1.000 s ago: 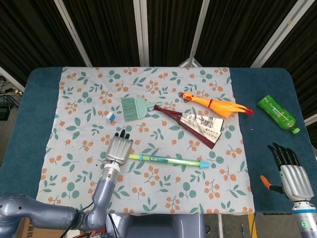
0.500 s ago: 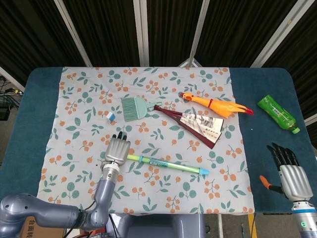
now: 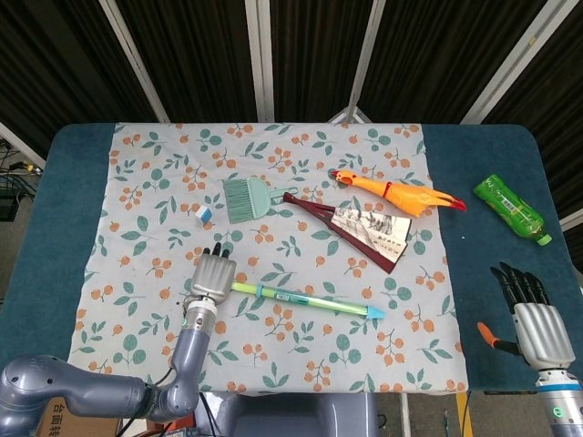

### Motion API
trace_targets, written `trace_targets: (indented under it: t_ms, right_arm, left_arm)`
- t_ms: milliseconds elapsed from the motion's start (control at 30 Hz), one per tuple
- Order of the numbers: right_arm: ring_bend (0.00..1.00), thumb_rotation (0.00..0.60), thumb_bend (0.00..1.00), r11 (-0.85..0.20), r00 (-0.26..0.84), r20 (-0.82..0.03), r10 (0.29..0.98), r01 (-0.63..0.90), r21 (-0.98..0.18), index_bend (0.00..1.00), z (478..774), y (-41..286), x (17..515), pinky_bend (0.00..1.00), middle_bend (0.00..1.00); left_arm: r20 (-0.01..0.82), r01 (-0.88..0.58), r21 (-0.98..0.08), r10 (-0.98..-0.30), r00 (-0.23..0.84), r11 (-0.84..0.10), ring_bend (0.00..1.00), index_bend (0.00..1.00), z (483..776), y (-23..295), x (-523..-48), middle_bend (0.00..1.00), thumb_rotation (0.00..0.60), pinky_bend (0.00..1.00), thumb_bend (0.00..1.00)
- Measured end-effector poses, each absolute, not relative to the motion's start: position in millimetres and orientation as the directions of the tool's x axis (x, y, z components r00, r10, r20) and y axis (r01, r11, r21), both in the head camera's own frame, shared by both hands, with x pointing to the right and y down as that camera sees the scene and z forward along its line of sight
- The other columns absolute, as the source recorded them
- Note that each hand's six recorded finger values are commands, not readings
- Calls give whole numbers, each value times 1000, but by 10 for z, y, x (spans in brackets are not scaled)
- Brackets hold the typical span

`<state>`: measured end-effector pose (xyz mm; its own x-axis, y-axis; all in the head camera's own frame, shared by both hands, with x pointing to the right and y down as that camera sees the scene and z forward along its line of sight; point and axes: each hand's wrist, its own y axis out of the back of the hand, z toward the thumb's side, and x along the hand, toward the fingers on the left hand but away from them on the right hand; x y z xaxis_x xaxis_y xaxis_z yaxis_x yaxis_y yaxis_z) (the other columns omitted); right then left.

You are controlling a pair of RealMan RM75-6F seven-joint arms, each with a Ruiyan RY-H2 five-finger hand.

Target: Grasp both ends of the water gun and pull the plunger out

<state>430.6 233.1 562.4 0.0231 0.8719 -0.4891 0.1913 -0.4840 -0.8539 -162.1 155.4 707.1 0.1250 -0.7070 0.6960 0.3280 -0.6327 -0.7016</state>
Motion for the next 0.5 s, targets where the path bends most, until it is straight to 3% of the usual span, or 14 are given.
trace_targets:
  t_ms: [500]
  right_arm:
    - [0,600,313,-511,23,-516,856,191,-838,0,5660,2341,4281,0,0]
  left_arm:
    - [660,290,-740,-738,140,-607,118,644,6894,1450,-1686,253,600,253,509]
